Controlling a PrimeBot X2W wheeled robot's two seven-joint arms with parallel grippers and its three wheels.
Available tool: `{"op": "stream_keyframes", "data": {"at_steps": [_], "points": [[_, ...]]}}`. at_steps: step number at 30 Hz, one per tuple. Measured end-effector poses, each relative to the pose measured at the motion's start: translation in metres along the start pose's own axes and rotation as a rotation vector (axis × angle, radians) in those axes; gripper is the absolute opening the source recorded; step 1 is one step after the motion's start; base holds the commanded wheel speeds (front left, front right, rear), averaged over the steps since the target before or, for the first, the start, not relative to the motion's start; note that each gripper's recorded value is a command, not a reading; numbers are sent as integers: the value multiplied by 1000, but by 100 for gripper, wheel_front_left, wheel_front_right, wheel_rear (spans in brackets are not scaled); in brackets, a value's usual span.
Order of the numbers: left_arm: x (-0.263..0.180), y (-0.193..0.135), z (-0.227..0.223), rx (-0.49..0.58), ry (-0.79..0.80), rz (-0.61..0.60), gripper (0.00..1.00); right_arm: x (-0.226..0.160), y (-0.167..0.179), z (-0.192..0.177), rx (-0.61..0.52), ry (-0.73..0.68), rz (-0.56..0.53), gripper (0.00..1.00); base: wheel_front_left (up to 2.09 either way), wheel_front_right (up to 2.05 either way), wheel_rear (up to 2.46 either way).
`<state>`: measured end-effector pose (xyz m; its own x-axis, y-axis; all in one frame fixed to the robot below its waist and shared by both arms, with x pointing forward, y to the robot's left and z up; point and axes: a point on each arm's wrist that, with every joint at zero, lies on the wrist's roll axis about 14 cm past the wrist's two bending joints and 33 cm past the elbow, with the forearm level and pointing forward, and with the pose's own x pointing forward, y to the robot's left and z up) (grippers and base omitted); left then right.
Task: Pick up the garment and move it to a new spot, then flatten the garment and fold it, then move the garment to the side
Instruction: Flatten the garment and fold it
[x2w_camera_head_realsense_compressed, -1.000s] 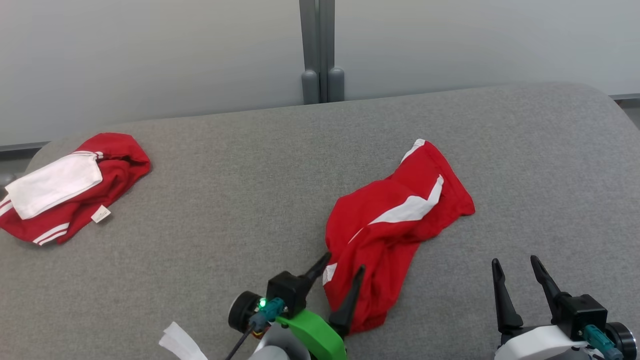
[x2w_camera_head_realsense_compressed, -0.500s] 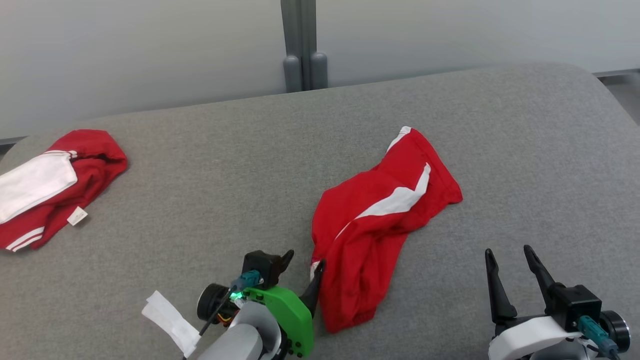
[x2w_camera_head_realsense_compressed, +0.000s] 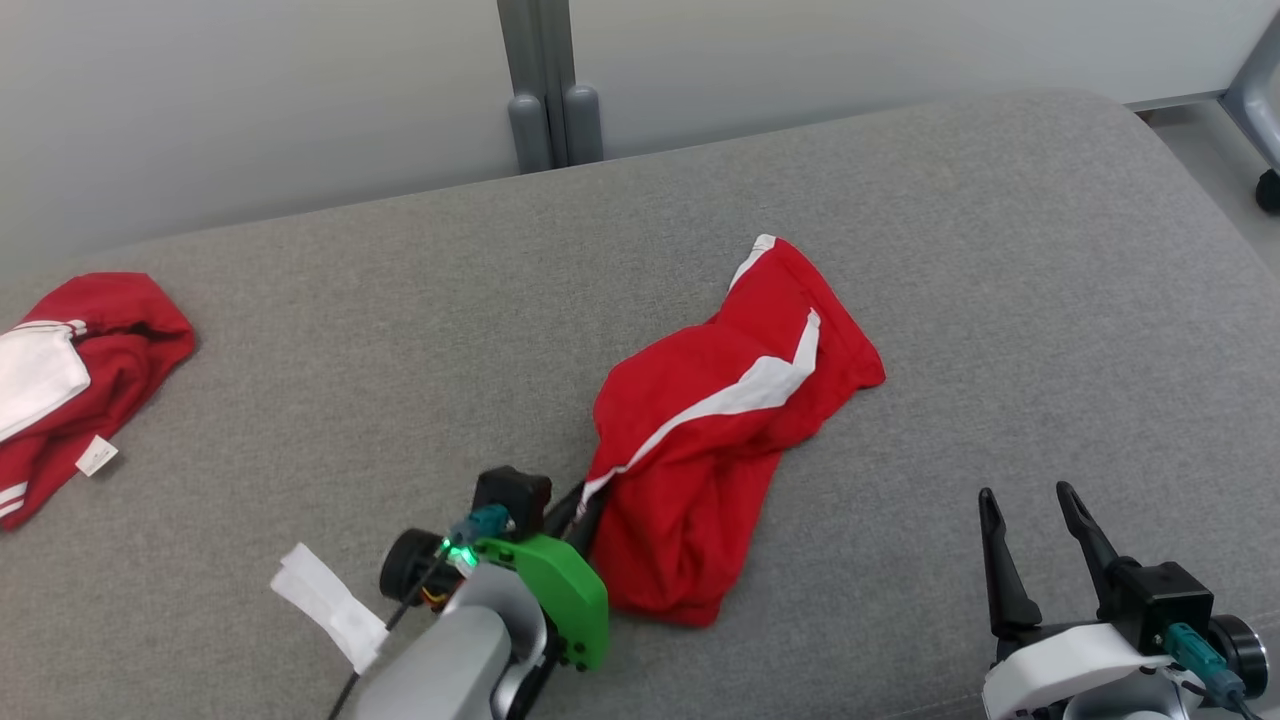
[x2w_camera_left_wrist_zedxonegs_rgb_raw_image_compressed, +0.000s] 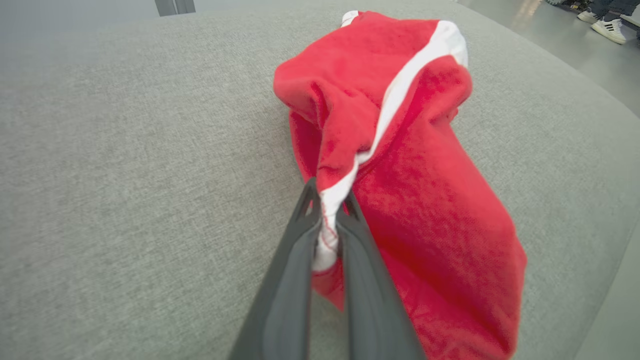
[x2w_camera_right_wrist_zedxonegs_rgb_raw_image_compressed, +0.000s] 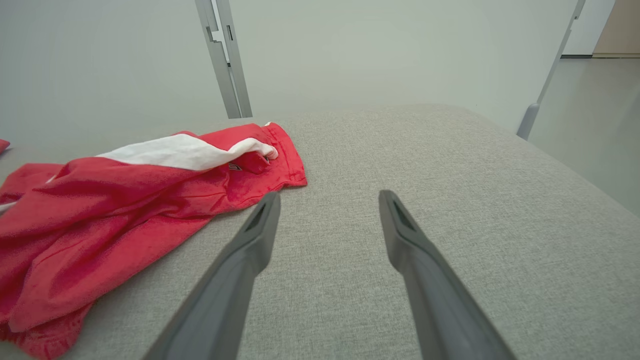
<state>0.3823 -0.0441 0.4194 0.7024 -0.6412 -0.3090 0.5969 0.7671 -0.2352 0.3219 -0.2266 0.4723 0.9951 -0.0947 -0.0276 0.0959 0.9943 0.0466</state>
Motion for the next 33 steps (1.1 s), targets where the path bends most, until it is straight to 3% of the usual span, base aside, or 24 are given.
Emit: {"op": "stream_keyframes", "data": {"at_steps": [9, 15, 17, 27, 31, 32, 33], "points": [[-2, 59, 106, 248, -244, 138, 0, 1, 1, 6, 4, -20, 6, 100, 0, 0, 0], [-18, 69, 166, 310, -422, 188, 0, 3, 5, 5, 12, -20, 16, 100, 0, 0, 0], [-22, 73, 157, 297, -415, 201, 0, 4, 6, 5, 12, -17, 19, 100, 0, 0, 0], [-38, 70, 26, 105, -157, 231, 0, 8, 10, 1, 12, -4, 31, 100, 0, 0, 0], [-45, 68, 2, 40, -112, 260, 0, 9, 11, 0, 12, -2, 37, 100, 0, 0, 0], [-48, 69, -3, 30, -103, 268, 19, 9, 12, 0, 12, -2, 39, 100, 0, 0, 0], [-49, 70, -7, 23, -95, 276, 30, 9, 13, 0, 11, -3, 41, 100, 0, 0, 0]]}}
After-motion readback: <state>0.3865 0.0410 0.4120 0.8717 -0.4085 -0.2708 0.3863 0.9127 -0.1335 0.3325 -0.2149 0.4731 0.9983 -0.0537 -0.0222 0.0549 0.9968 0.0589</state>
